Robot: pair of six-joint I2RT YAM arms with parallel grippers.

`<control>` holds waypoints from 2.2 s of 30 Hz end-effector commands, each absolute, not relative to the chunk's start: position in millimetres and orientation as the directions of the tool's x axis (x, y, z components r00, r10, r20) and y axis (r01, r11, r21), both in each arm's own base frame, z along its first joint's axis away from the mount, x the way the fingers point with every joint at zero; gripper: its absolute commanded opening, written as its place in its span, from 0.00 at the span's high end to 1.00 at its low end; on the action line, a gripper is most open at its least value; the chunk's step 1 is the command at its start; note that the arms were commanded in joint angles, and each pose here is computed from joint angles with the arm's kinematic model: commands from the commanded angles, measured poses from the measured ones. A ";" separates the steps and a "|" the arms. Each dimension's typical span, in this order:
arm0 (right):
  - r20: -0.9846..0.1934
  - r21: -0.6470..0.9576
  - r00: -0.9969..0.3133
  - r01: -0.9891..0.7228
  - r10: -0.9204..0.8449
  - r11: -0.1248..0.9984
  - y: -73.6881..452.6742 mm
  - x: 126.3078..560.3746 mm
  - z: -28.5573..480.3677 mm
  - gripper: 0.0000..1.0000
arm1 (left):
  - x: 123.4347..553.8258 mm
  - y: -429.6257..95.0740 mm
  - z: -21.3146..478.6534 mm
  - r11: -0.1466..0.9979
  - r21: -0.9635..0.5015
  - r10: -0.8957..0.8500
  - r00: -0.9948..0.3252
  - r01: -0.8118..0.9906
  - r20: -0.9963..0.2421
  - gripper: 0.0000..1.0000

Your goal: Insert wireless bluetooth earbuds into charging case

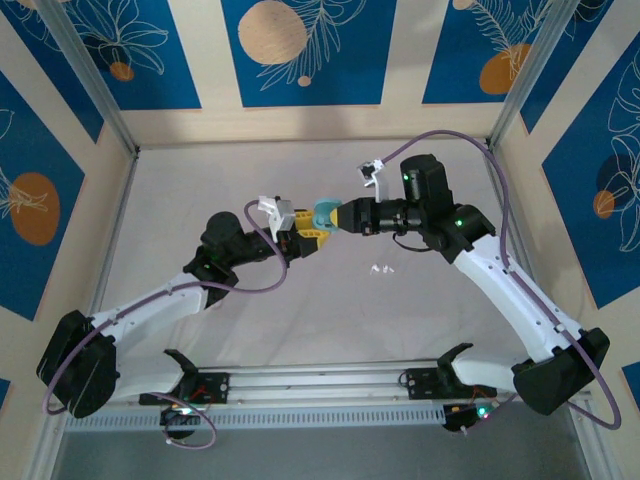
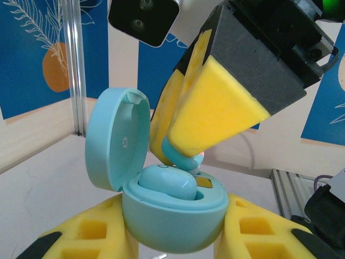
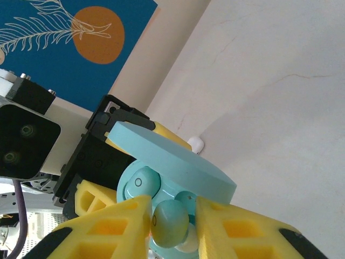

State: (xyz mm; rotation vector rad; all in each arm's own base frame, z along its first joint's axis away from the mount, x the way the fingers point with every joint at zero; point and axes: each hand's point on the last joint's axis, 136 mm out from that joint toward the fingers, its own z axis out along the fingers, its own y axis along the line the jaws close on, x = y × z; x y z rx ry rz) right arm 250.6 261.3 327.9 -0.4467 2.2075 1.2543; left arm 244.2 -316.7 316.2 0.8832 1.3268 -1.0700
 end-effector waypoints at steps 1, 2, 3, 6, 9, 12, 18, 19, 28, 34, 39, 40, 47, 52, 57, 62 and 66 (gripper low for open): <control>-0.607 0.654 -0.794 -0.518 -0.027 0.551 257.5 253.6 321.1 0.70 | 232.5 -317.5 350.7 0.268 -0.017 -0.168 0.029 0.963 -0.985 0.70; -0.607 0.653 -0.795 -0.517 -0.026 0.554 257.2 253.7 320.7 0.70 | 232.5 -317.3 350.7 0.269 -0.017 -0.168 0.030 0.963 -0.985 0.70; -0.608 0.652 -0.793 -0.517 -0.025 0.554 256.9 253.8 321.1 0.70 | 232.8 -317.1 351.2 0.271 -0.017 -0.169 0.030 0.963 -0.985 0.70; -0.612 0.649 -0.791 -0.517 -0.021 0.558 255.9 254.4 322.0 0.70 | 232.3 -317.8 350.9 0.268 -0.017 -0.168 0.029 0.963 -0.985 0.70; -0.613 0.647 -0.790 -0.515 -0.018 0.563 255.4 254.7 322.9 0.70 | 232.6 -317.6 350.4 0.270 -0.016 -0.167 0.030 0.963 -0.985 0.70; -0.617 0.643 -0.787 -0.512 -0.010 0.569 254.1 255.9 324.1 0.70 | 232.1 -318.0 351.0 0.267 -0.015 -0.168 0.031 0.964 -0.985 0.70; -0.628 0.649 -0.778 -0.524 -0.001 0.551 256.3 256.5 331.6 0.77 | 232.5 -318.8 350.8 0.264 -0.017 -0.167 0.029 0.964 -0.985 0.70; -0.632 0.651 -0.775 -0.529 0.002 0.545 257.2 256.5 334.1 0.77 | 233.0 -318.9 351.2 0.264 -0.017 -0.169 0.028 0.964 -0.985 0.70; -0.643 0.647 -0.766 -0.527 0.022 0.551 256.5 261.5 329.1 0.76 | 232.0 -319.1 354.4 0.261 -0.012 -0.180 0.036 0.965 -0.983 0.70; -0.659 0.637 -0.751 -0.533 0.036 0.557 252.3 262.1 332.6 0.73 | 231.7 -317.6 356.7 0.265 -0.005 -0.196 0.049 0.964 -0.979 0.70; -0.664 0.631 -0.747 -0.534 0.036 0.563 248.4 261.5 335.3 0.71 | 232.5 -317.4 359.0 0.269 0.000 -0.201 0.056 0.963 -0.978 0.70; -0.663 0.632 -0.748 -0.533 0.036 0.563 248.2 261.2 335.3 0.71 | 232.3 -317.6 359.1 0.268 -0.001 -0.201 0.055 0.963 -0.978 0.70; -0.657 0.635 -0.753 -0.533 0.029 0.559 249.0 259.7 333.7 0.72 | 231.8 -317.3 360.7 0.267 0.001 -0.204 0.058 0.964 -0.977 0.70; -0.659 0.655 -0.751 -0.550 0.036 0.518 253.8 256.8 341.7 0.76 | 232.1 -317.8 359.1 0.266 -0.003 -0.203 0.053 0.964 -0.978 0.70; -0.662 0.669 -0.748 -0.564 0.043 0.485 257.3 255.6 348.5 0.76 | 232.8 -318.4 358.5 0.266 -0.007 -0.205 0.050 0.964 -0.977 0.70; -0.645 0.688 -0.762 -0.546 0.059 0.478 256.0 258.7 344.1 0.76 | 232.8 -318.4 359.7 0.265 -0.006 -0.209 0.051 0.964 -0.977 0.70; -0.640 0.705 -0.765 -0.544 0.077 0.455 254.9 259.1 348.1 0.76 | 233.0 -318.6 358.8 0.266 -0.007 -0.208 0.050 0.964 -0.977 0.70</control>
